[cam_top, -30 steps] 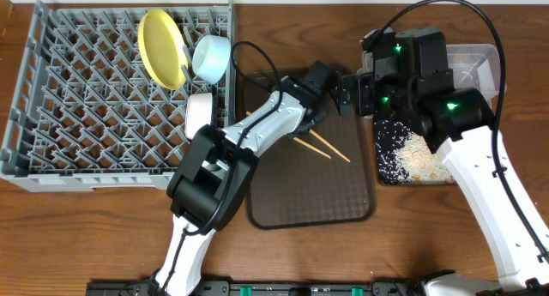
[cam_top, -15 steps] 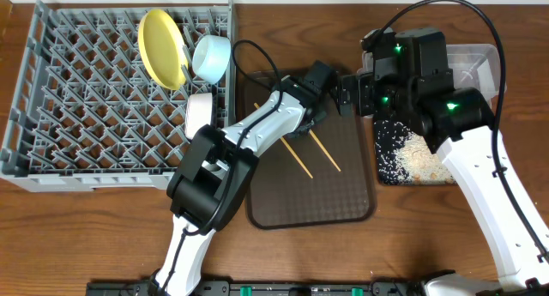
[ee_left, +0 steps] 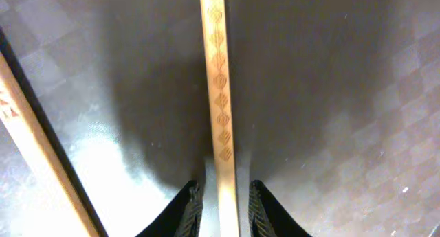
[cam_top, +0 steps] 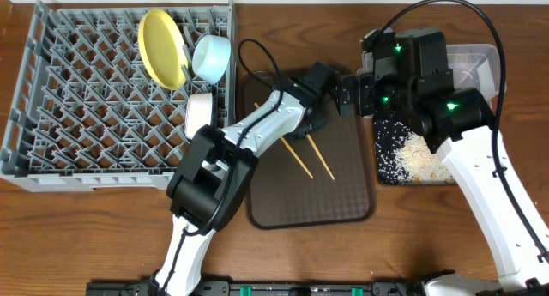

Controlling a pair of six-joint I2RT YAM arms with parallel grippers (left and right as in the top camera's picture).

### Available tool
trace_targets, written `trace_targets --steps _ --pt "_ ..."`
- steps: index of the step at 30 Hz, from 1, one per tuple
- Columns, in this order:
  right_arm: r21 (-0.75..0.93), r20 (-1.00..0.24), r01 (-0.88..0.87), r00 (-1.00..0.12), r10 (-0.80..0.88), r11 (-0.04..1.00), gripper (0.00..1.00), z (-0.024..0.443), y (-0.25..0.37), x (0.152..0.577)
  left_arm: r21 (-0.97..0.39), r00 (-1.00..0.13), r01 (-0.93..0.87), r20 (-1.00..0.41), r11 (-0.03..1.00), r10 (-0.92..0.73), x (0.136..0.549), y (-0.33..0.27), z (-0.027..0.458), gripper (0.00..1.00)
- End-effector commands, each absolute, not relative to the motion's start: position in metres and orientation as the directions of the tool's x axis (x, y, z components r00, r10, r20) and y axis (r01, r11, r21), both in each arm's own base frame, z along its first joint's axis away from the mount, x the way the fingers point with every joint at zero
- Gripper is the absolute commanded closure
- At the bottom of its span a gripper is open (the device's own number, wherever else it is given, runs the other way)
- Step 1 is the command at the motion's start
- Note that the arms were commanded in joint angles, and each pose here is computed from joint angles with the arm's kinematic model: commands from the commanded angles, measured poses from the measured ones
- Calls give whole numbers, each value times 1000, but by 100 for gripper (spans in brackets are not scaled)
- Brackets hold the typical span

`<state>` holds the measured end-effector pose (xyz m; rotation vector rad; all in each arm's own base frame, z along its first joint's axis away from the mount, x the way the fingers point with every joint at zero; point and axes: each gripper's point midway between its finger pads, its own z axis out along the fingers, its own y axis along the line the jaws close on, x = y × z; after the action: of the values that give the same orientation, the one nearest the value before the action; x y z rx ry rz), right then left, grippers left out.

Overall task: Sort waste into correct bins and load items into the dishwasher
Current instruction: 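Grasp one wooden chopstick with the left gripper, then lift the chopstick and carry it left to the rack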

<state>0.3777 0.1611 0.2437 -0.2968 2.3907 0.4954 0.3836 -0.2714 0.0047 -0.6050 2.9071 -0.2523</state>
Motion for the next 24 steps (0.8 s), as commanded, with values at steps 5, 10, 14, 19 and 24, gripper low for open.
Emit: trace_targets --steps 5,10,14,19,24 --pt "279 -657 -332 -750 -73 901 1 246 163 379 -115 -924 -380 1 918 -382 356 -263 -16 72" --pt "279 -657 -332 -750 -73 901 1 246 163 379 -133 -916 -401 55 906 -397 356 -262 -24 81" --pt "279 -657 -332 -750 -73 901 1 246 163 379 -141 -915 -403 48 904 -400 359 -262 -24 92" --pt "279 -657 -332 -750 -73 901 1 246 163 379 -146 -915 -403 46 904 -401 360 -263 -24 92" --pt "279 -657 -332 -750 -73 901 1 246 163 379 -183 -928 -369 16 911 -373 372 -270 -8 92"
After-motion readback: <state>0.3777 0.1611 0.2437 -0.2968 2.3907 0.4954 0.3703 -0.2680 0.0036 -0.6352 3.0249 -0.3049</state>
